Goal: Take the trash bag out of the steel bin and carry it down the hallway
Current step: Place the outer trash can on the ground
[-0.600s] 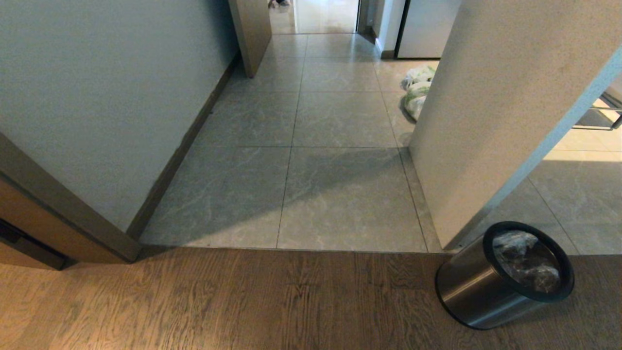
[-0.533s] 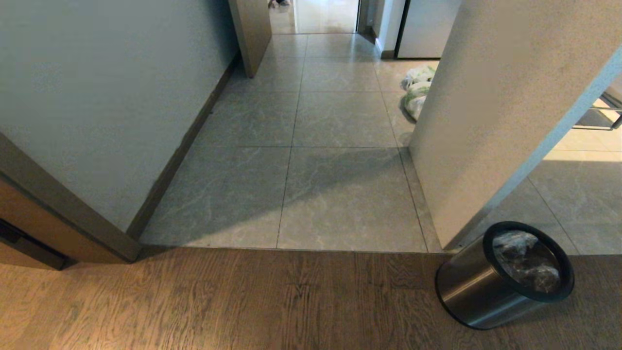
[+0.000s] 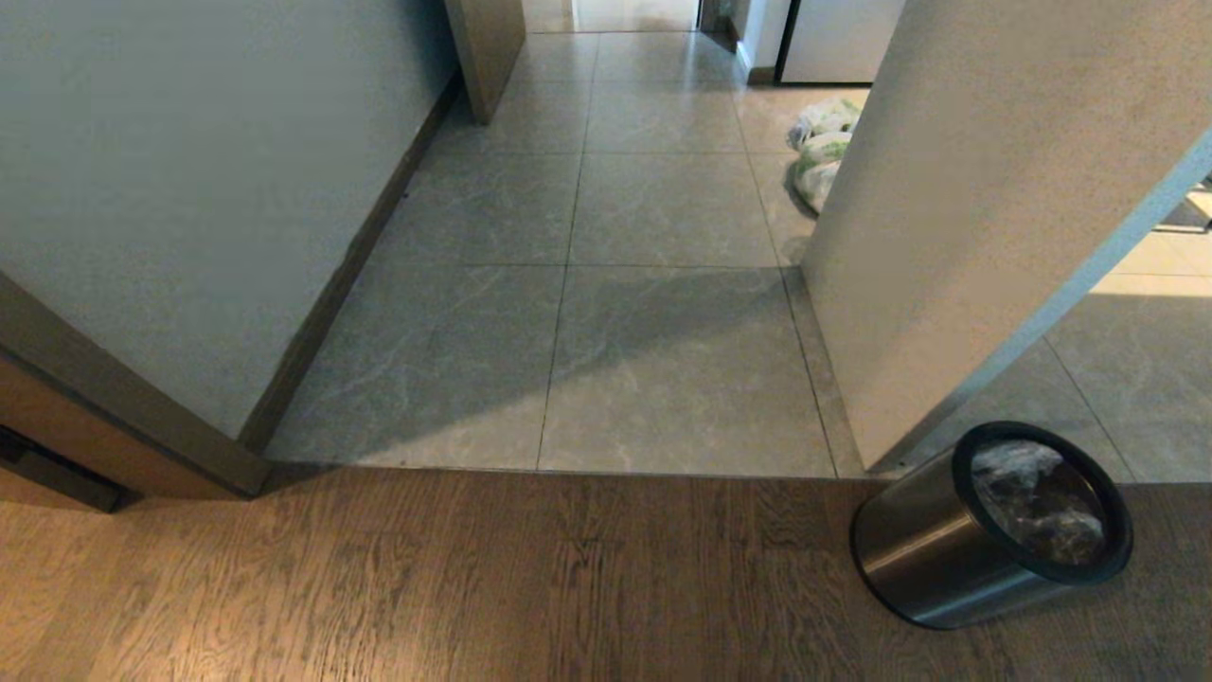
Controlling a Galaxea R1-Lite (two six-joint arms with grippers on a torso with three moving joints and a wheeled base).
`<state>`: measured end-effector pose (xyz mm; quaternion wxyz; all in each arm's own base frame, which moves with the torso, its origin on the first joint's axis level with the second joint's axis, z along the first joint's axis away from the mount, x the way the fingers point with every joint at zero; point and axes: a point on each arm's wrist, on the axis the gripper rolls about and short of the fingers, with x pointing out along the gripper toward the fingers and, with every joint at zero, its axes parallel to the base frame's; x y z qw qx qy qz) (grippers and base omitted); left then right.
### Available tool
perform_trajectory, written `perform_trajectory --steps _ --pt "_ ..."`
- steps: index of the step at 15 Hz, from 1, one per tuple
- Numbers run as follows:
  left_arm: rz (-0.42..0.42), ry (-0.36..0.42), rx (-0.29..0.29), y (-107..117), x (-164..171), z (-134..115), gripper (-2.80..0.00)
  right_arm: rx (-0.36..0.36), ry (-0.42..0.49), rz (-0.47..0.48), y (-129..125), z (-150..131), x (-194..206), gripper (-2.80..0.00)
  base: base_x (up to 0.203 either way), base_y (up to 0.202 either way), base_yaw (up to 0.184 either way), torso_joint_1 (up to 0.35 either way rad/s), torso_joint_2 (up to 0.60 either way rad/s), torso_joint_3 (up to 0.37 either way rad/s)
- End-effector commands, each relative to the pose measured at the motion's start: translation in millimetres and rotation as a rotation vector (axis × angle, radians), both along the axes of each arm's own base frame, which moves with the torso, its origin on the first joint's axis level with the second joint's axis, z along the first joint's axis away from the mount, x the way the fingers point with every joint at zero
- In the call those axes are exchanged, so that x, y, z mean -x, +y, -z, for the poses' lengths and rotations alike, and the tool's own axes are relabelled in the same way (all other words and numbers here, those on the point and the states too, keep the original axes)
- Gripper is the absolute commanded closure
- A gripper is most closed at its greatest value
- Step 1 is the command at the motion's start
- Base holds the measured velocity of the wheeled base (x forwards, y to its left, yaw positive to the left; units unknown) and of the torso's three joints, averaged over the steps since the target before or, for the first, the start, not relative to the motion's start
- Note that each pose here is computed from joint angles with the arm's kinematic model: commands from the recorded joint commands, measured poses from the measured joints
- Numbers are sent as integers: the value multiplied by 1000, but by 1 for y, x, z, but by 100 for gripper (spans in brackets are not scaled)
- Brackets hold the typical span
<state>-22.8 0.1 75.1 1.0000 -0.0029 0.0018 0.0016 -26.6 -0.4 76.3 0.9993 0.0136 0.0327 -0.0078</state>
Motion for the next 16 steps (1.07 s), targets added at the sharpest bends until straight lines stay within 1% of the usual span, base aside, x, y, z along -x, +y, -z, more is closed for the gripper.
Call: perform_trajectory --steps 1,16 --pt "0 -1 0 0 0 0 0 3 0 -3 0 0 0 0 0 0 0 2 2 -198" --pt "0 -1 0 0 0 0 0 3 2 -4 0 0 0 0 0 0 0 3 1 -199"
